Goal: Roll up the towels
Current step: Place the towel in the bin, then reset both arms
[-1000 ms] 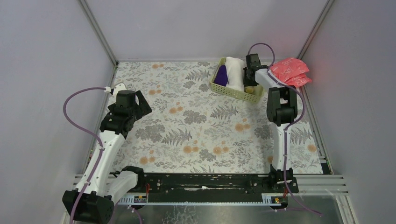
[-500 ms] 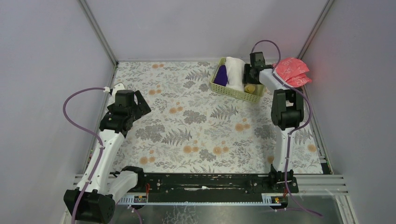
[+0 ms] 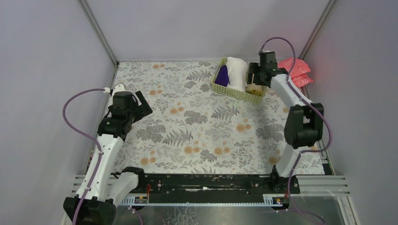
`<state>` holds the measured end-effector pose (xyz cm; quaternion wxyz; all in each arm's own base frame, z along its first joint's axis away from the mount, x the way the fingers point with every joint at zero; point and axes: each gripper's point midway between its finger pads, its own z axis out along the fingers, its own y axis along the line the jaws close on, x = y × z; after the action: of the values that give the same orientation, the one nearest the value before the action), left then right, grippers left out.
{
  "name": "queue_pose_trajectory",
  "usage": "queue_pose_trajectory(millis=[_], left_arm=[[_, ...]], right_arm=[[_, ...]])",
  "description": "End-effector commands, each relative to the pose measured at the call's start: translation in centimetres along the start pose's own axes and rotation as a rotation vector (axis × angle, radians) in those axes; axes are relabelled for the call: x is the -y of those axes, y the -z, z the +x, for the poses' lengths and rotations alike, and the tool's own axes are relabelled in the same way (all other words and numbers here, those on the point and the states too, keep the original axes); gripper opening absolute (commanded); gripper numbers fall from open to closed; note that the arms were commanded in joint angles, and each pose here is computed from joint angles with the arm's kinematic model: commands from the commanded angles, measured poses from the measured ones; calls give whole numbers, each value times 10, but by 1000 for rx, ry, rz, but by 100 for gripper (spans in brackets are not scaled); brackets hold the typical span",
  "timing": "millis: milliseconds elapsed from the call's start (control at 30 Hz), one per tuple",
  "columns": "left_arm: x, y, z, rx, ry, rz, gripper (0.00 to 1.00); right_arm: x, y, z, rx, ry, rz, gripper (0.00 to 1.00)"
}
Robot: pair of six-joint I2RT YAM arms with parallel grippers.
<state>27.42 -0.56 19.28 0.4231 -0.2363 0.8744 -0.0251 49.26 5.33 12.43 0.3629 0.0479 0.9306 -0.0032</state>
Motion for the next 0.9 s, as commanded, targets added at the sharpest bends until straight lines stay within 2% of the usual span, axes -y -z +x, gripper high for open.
queue_pose_trajectory(millis=[0, 133, 267, 500, 633, 867], left_arm=[[21, 19, -19, 93, -4, 145, 100], [31, 42, -31, 155, 5, 229, 100], [35, 65, -42, 217, 32, 280, 100], [28, 116, -65, 387, 89, 341, 100], [22, 130, -61, 441, 98, 370, 100], [16, 108, -39, 441, 121, 375, 100]], right_arm=[[-9, 93, -27, 160, -46, -106, 79], [-3, 160, -20, 265, -83, -156, 84], [10, 221, -7, 396, -113, -172, 100], [36, 304, 29, 688, -159, -202, 99], [42, 311, 56, 760, -143, -214, 99], [49, 306, 76, 868, -165, -219, 99]])
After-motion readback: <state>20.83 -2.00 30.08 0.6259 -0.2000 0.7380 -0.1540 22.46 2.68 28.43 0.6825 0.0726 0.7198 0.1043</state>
